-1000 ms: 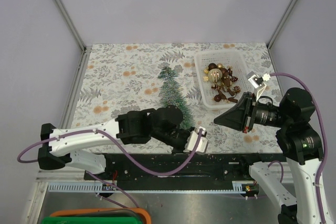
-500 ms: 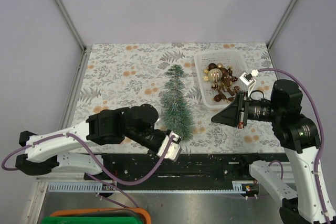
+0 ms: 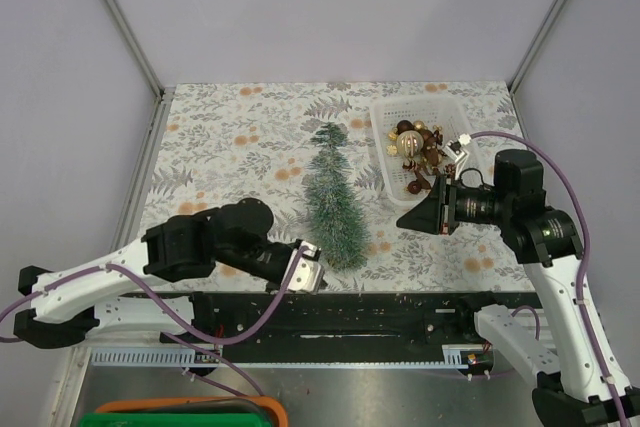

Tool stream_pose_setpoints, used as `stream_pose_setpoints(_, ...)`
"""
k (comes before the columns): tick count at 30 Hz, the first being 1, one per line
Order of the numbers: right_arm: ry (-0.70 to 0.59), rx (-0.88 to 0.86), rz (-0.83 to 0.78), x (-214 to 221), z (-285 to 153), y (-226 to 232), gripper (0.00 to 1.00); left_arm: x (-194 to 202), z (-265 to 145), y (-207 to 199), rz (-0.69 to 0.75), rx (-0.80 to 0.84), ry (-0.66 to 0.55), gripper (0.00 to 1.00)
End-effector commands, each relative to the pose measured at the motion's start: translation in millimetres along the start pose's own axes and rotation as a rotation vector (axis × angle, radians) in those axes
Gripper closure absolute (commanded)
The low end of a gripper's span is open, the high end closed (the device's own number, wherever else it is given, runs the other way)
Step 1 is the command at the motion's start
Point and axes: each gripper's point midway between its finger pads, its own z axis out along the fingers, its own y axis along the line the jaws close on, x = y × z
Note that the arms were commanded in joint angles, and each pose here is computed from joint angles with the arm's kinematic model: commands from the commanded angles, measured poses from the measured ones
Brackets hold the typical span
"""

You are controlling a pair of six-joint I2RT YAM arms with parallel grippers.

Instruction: Decorate the small christmas tree

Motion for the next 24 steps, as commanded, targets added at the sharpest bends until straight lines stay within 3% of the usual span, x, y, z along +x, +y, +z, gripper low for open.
stream_pose_setpoints(1,-0.133,0.119,-0.096,-28.8,0.8,-24.5,0.58,-49.0,-21.6,-22.6,-0.109,0.104,-0.144,1.0)
stream_pose_setpoints(3,-0.15,0.128,-0.116,-27.9,-2.2,-23.4,0.33,-63.8,-21.6,-20.2,-0.152,0.116,-0.19,1.0)
stream_pose_setpoints(5,-0.159,0.126,-0.131,-24.2,-4.9,-21.4,0.3,-74.9,-21.3,-18.9,-0.201,0.133,-0.226,1.0)
stream_pose_setpoints(14,-0.149,0.0,-0.187,23.0,-20.3,8.5,0.3,-80.7,-16.5,-12.8,-0.297,0.172,-0.256,1.0)
stream_pose_setpoints(20,-0.199,-0.236,-0.308,46.8,-42.7,69.0,0.25,-85.3,-18.9,-4.8,-0.406,0.178,-0.293,1.0)
stream_pose_setpoints(24,-0.238,-0.27,-0.41,48.1,-55.6,91.7,0.24,-94.2,-24.6,7.6,-0.46,0.153,-0.332,1.0)
